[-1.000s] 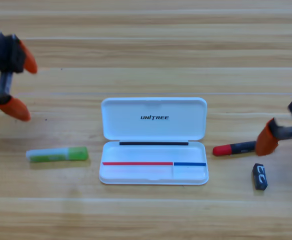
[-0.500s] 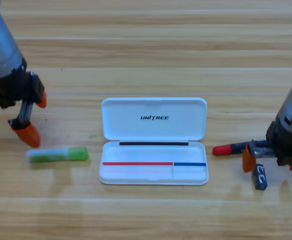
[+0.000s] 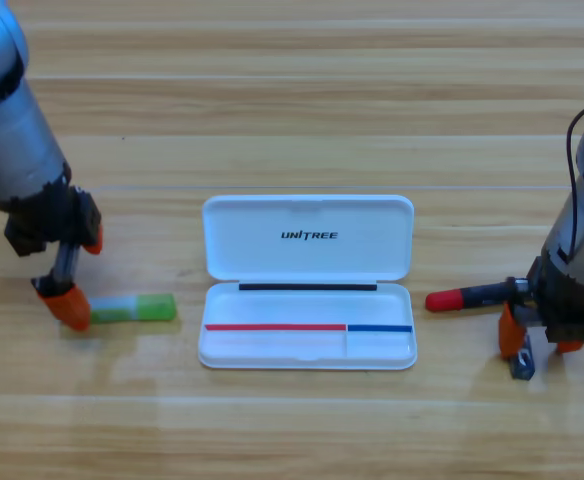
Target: Clean up eraser and pencils
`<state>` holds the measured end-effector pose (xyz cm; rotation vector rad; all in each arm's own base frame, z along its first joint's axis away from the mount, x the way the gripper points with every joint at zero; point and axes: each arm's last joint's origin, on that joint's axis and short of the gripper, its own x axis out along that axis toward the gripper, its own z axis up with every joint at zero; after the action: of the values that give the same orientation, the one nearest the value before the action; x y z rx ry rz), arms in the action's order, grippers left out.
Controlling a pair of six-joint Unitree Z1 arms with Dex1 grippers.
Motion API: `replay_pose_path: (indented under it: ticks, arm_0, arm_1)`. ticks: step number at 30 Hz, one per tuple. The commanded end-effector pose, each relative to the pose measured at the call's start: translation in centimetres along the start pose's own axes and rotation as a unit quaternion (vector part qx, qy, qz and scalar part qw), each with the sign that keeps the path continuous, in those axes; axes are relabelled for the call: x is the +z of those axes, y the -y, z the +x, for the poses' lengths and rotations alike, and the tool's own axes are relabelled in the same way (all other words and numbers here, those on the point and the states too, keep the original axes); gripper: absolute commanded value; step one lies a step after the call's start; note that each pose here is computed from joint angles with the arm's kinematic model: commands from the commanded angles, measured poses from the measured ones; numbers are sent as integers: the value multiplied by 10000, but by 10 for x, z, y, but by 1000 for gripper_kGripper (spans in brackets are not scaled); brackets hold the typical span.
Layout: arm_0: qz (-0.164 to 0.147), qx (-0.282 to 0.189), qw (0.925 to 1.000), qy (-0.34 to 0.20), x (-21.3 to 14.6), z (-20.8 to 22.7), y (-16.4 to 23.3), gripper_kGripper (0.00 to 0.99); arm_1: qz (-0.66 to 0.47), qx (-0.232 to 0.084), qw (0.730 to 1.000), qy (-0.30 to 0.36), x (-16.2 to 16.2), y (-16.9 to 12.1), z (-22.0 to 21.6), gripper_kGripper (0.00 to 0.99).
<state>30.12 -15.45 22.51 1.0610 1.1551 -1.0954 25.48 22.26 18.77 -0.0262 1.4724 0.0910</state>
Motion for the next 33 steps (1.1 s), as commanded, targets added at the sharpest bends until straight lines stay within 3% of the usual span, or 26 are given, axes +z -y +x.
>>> replay_pose_path:
  ticks: [1,4,8,12,15,18,20,24,29,32,33]
  arm_0:
    - [61,-260,9996,-112,8,29,5,988]
    - [75,-279,9995,-115,9,35,5,988]
    - [68,-273,9995,-110,10,42,5,988]
    - [67,-285,9995,-119,10,51,5,988]
    - [66,-291,9995,-124,10,56,4,989]
    - [66,-304,9994,-133,9,61,5,990]
    - [64,-322,9994,-147,9,65,5,990]
    - [72,-322,9993,-147,9,72,4,979]
    - [75,-284,9995,-108,10,74,3,738]
    - [180,-308,9992,-151,10,77,2,502]
    - [257,-307,9991,-166,11,78,1,350]
  arm_1:
    - [141,47,9988,-472,2,2,33,342]
    - [133,20,9988,-471,1,2,32,163]
    - [141,-11,9985,-525,-1,2,32,6]
    - [-51,1,9987,-510,-1,-1,23,0]
    - [-1469,-43,9884,-381,-1,-18,-4,0]
    - [-3450,-16,9374,-468,-5,-42,-30,0]
    - [-4900,408,8679,-709,-14,-56,-42,0]
    - [-5860,719,8051,-571,-17,-79,-45,0]
    - [-6625,749,7432,-570,-14,-105,-32,0]
    - [-6774,687,7305,-521,-9,-116,-25,0]
    - [-6804,676,7280,-502,-6,-120,-23,0]
